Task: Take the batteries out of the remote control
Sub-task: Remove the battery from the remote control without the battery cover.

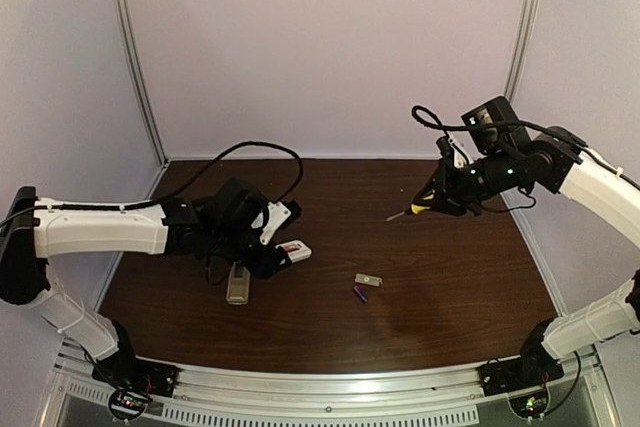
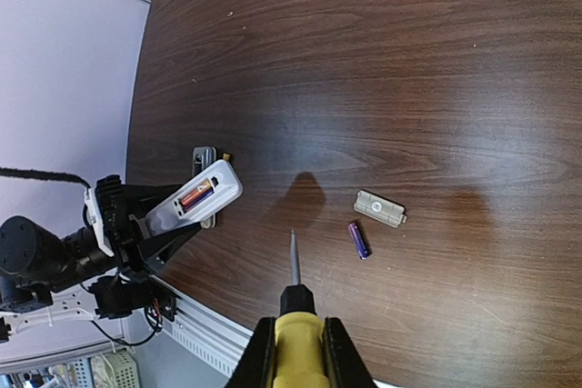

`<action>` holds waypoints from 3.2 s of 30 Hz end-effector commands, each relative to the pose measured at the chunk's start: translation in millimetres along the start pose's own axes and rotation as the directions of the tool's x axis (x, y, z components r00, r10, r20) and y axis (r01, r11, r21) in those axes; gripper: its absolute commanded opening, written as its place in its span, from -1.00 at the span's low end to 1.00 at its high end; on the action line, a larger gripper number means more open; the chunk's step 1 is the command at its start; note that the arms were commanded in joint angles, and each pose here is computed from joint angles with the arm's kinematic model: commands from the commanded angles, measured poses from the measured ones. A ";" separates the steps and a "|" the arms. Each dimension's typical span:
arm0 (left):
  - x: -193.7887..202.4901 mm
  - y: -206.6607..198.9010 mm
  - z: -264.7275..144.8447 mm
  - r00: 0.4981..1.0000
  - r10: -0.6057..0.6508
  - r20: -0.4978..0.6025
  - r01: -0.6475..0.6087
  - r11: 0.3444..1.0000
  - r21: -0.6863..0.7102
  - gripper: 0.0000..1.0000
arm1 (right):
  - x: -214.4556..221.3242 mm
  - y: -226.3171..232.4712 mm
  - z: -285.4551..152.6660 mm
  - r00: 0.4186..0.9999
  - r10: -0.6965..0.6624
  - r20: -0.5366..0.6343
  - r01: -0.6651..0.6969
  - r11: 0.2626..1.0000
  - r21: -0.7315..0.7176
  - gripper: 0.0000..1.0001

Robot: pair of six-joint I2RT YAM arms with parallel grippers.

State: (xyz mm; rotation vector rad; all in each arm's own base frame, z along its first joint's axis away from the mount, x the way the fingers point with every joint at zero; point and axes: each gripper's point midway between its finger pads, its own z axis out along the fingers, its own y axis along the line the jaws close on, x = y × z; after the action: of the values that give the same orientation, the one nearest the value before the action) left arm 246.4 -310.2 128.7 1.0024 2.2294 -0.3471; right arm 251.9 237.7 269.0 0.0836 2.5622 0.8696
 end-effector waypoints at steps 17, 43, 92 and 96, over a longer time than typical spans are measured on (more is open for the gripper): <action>-40.3 -70.2 24.9 0.999 0.044 0.010 -0.046 0.974 0.222 -1.00 | 35.1 -1.7 -13.1 0.999 -0.043 0.003 0.043 0.997 -0.069 -1.00; -66.8 -112.3 27.6 0.982 0.143 0.121 -0.171 0.949 0.266 -1.00 | 53.4 11.8 34.4 0.996 -0.039 -0.076 0.038 0.999 -0.022 -1.00; -99.4 -124.9 4.2 0.873 0.341 0.350 -0.412 0.899 0.150 -1.00 | 60.2 3.3 50.3 0.970 -0.195 -0.143 0.205 0.977 0.062 -1.00; -100.3 -125.4 3.8 0.872 0.340 0.351 -0.411 0.899 0.151 -1.00 | 67.0 3.8 55.0 0.959 -0.227 -0.168 0.241 0.968 0.070 -1.00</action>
State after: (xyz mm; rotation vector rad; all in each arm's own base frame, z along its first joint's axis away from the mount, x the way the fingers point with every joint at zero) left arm 202.1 -440.3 144.2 1.4327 1.8010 -0.4725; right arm 217.3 282.8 210.7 -0.2012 2.6748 0.7550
